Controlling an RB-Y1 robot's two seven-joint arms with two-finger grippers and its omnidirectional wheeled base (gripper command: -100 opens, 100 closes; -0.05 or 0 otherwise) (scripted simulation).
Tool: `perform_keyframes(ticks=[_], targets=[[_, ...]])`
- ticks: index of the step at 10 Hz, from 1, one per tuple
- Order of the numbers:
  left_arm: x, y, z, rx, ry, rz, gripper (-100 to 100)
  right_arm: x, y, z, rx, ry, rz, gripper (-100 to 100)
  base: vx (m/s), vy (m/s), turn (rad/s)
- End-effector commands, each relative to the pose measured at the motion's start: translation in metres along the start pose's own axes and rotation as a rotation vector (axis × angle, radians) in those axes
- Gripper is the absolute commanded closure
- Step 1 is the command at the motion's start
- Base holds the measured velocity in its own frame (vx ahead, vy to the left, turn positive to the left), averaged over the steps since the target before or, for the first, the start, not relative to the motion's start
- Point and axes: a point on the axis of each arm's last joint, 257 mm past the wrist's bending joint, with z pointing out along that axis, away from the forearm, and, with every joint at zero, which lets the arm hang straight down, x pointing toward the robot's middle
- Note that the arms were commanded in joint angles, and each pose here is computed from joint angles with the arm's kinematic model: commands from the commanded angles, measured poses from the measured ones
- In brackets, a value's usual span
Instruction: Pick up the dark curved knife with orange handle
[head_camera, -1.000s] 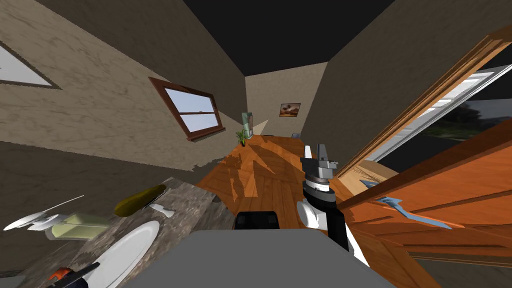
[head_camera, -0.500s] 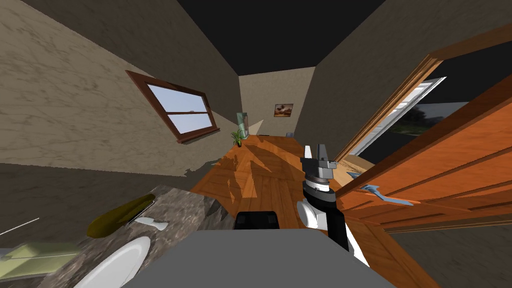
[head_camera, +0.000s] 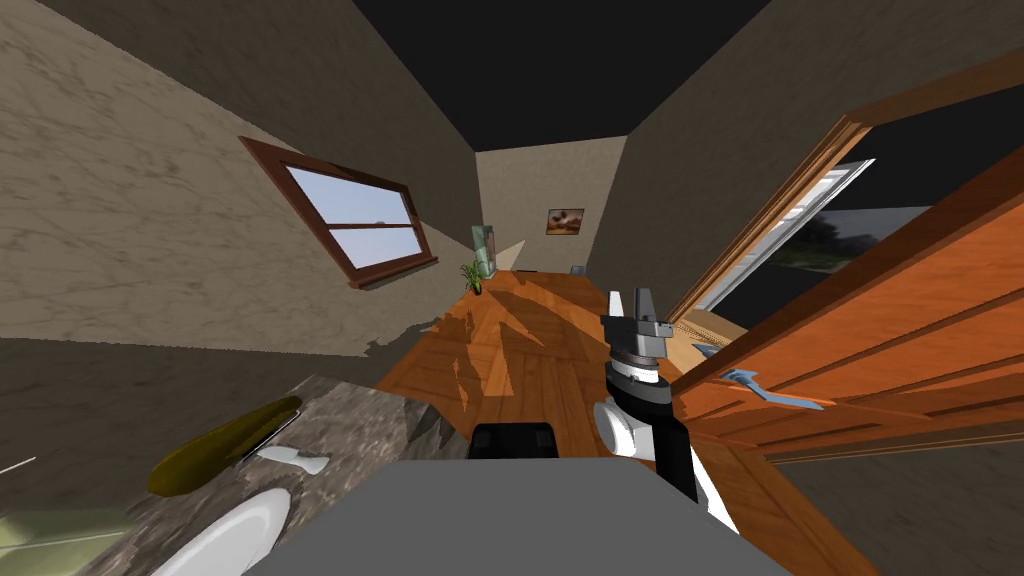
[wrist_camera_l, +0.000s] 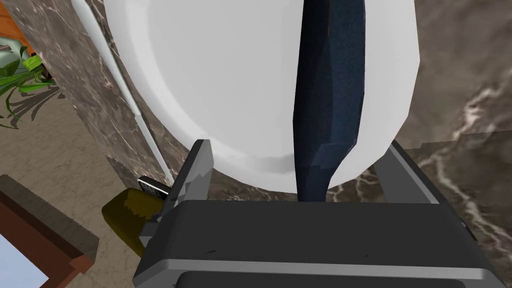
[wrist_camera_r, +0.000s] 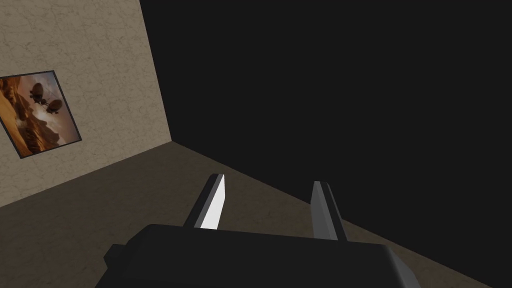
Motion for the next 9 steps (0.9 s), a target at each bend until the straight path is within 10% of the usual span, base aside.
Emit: perform_keyframes(ticks=[1,5,6,7,9], targets=[[0.0,0.0,0.0,0.0,0.0,0.0,100,0.0,0.0,0.0,0.0,0.0,0.0,0,0.0,0.002,0.02],[0.0,-0.001,0.0,0.003,0.001,-0.002,100,0.0,0.0,0.0,0.0,0.0,0.0,0,0.001,0.0,-0.004],[0.0,-0.001,0.0,0.004,0.001,-0.003,0,0.0,0.0,0.0,0.0,0.0,0.0,0,0.0,0.0,0.0],[-0.007,-0.008,-0.006,0.0,0.004,0.005,100,0.0,0.0,0.0,0.0,0.0,0.0,0,-0.032,-0.014,0.057],[-0.008,-0.01,-0.007,0.001,0.005,0.007,100,0.0,0.0,0.0,0.0,0.0,0.0,0,-0.035,-0.017,0.038]])
